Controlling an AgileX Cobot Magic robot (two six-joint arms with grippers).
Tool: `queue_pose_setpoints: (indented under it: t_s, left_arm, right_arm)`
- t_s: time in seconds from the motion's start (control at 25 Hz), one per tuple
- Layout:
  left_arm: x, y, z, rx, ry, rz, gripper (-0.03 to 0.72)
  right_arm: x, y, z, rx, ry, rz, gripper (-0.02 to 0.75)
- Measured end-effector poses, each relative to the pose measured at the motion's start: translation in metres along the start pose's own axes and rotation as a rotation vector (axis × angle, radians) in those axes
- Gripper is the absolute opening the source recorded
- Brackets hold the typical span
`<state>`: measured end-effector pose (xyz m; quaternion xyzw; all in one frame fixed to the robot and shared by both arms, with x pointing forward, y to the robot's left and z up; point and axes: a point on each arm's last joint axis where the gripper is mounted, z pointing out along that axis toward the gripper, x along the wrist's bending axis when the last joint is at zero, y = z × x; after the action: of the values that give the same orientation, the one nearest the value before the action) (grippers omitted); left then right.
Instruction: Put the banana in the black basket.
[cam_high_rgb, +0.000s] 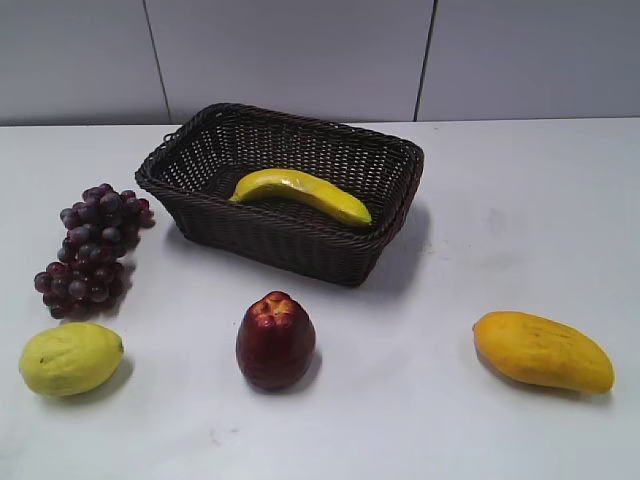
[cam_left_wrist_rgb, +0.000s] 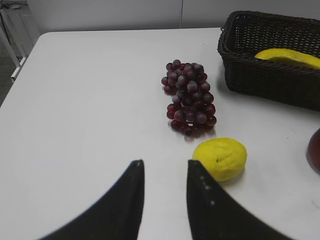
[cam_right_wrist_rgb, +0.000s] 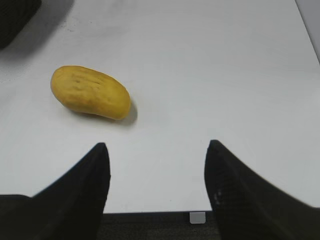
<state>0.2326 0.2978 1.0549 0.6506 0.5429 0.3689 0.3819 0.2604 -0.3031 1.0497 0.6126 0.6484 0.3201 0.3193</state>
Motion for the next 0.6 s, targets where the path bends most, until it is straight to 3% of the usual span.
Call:
queue_pose_setpoints:
  t_s: [0.4,0.6]
  left_arm:
    - [0.0,0.0,0.0,0.0,0.0,0.0,0.215]
    - [0.0,0.0,0.0,0.0,0.0,0.0,0.215]
  right_arm:
    - [-0.002,-0.013,-0.019,-0.151,0.004,0.013,0.484]
    - [-0.002,-0.014,-0.021,-0.168,0.005,0.014,0.484]
